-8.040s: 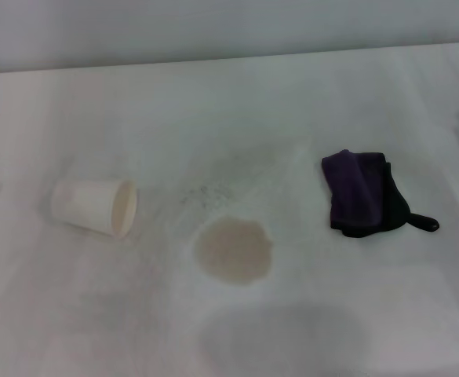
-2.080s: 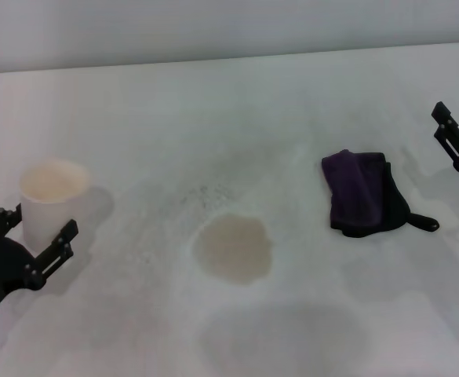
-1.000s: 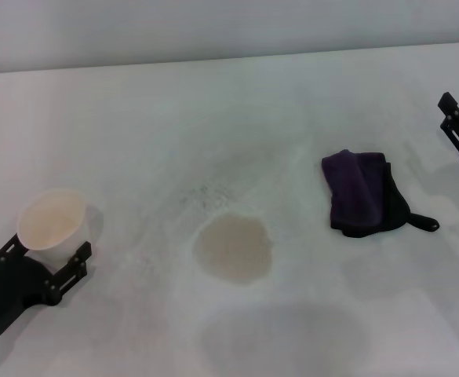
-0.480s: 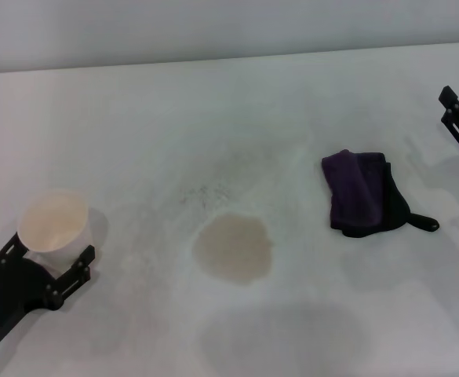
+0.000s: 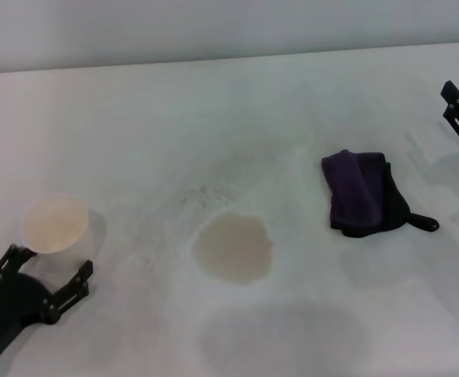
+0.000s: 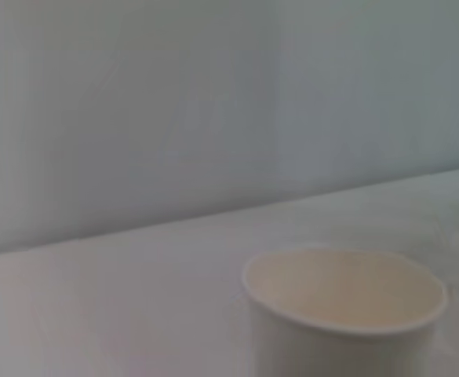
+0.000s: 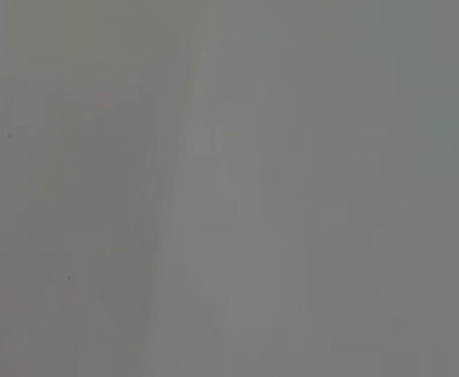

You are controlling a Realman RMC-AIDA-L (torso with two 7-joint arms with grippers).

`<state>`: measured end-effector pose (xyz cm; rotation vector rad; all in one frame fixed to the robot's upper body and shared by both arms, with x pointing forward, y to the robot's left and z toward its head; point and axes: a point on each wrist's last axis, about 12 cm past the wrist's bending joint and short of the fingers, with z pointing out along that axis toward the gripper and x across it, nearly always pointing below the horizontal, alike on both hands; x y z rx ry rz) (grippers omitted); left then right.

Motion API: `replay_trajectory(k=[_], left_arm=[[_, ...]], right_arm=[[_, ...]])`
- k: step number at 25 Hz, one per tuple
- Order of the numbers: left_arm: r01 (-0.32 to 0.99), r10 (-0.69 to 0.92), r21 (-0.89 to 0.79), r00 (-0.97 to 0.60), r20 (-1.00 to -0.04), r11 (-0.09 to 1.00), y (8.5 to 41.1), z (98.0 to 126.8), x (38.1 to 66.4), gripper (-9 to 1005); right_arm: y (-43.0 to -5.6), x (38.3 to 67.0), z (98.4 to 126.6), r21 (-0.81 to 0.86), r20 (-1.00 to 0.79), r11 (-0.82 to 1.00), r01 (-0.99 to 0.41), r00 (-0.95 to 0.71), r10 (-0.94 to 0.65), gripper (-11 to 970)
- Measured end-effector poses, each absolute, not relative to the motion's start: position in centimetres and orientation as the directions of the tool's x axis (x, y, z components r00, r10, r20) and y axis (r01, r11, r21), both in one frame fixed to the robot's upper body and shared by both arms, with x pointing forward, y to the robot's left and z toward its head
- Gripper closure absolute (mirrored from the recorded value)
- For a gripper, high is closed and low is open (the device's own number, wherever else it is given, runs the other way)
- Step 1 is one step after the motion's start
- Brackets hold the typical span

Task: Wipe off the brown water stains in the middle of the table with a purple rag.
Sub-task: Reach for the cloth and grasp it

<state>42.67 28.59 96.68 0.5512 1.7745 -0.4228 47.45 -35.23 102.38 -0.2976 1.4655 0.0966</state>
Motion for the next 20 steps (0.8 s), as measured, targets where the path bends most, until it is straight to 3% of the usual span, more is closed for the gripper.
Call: replay_trajectory(k=[13,16,20], left_arm=[[0.417,0.121,0.062,-0.116,-0.986,0.907,30.9,96.9,37.1,104],[0.391,0.115,0.065,-0.107,-0.988,0.918,31.2,97.1,36.9,104],[0.191,0.06,0.052,-0.04,-0.997,0.98,33.6,98.2,37.4,104]], right_arm=[[-35.4,47.8,102.7,-0.135,-0.987,0.959,-0.251,0.114,-0.109,312],[-35.2,48.3,102.9,-0.026,-0.995,0.964,-0.266,0.096,0.0,312],[-35.5,50.0,103.5,0.213,-0.974,0.934,-0.287,0.008,0.225,313]])
